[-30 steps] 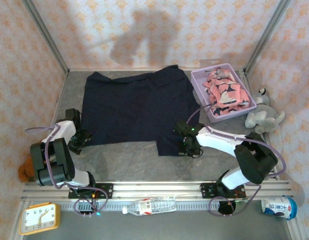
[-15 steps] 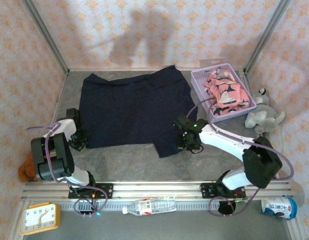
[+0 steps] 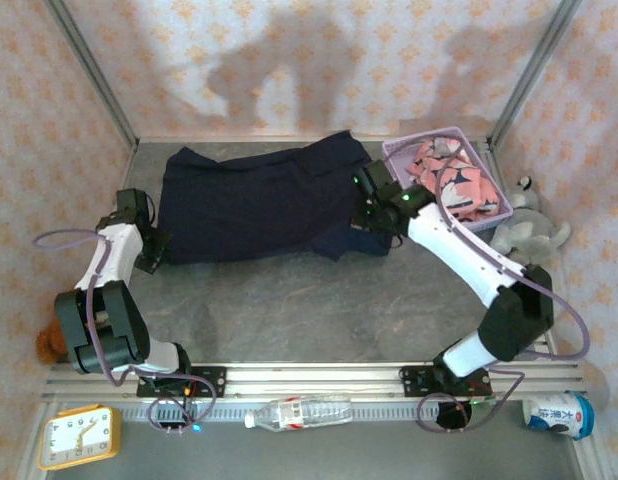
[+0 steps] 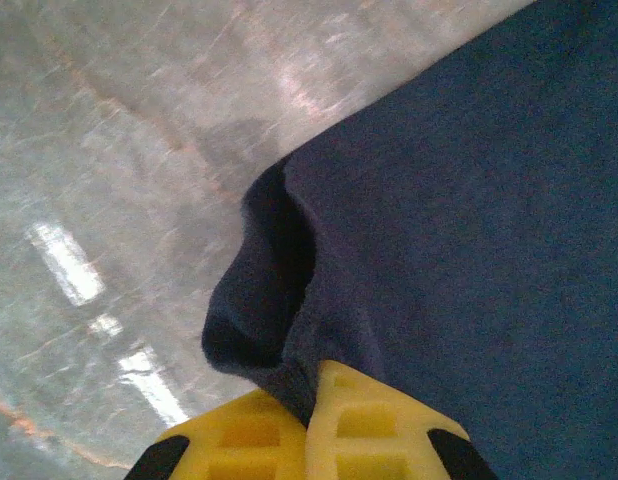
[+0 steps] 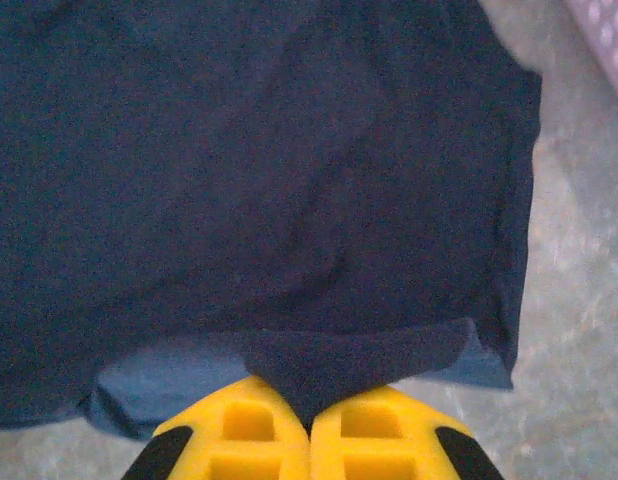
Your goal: Fold and stack the mixed laundry pile
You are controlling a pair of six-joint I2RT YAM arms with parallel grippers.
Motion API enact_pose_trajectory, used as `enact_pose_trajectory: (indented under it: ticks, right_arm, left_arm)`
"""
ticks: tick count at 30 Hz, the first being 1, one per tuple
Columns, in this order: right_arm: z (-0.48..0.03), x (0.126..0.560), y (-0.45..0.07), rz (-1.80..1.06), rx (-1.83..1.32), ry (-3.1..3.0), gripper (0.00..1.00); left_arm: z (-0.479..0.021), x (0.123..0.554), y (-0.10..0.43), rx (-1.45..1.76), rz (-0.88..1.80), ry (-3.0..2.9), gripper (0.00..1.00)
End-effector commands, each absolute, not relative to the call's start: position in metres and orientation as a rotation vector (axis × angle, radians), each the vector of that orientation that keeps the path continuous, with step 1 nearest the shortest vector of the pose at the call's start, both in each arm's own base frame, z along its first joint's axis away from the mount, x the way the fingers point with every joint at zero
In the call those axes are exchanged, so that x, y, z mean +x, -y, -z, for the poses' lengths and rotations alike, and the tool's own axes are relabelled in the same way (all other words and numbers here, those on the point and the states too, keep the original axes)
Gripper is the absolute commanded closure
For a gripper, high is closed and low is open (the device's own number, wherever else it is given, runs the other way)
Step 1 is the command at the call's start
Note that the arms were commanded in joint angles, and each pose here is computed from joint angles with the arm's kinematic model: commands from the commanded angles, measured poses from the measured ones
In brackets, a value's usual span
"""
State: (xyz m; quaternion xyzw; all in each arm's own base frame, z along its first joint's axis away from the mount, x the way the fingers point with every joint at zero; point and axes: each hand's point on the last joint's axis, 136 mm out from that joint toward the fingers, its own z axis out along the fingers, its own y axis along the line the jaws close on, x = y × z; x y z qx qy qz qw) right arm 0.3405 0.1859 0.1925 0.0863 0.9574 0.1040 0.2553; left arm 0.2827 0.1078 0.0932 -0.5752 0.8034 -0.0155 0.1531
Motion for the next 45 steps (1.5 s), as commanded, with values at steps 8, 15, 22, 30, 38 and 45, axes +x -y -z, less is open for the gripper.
enact_pose_trajectory:
  ticks: [8, 15, 22, 30, 38, 45]
  right_arm:
    - [-0.214, 0.435, -0.187, -0.189, 0.216, -2.501, 1.0]
    - [-0.183, 0.487, -0.182, -0.142, 0.269, -2.544, 1.0]
    - [-0.169, 0.524, -0.187, -0.194, 0.296, -2.562, 0.42]
    - [-0.162, 0.485, -0.164, -0.1, 0.243, -2.626, 0.42]
    - [-0.122, 0.411, -0.135, -0.034, 0.259, -2.745, 0.49]
    - [-0.091, 0.407, -0.123, 0.003, 0.253, -2.758, 0.52]
  left_arm:
    - [-0.105, 0.34, -0.126, -1.712, 0.076, -2.257, 1.0]
    - [-0.101, 0.396, -0.127, -1.6, 0.119, -2.364, 1.0]
    - [-0.095, 0.441, -0.112, -1.453, 0.168, -2.495, 0.3]
    - [-0.105, 0.421, -0.086, -1.33, 0.168, -2.547, 0.26]
    - [-0.079, 0.385, -0.051, -1.383, 0.278, -2.515, 0.47]
    - [-0.044, 0.383, -0.049, -1.449, 0.239, -2.571, 0.65]
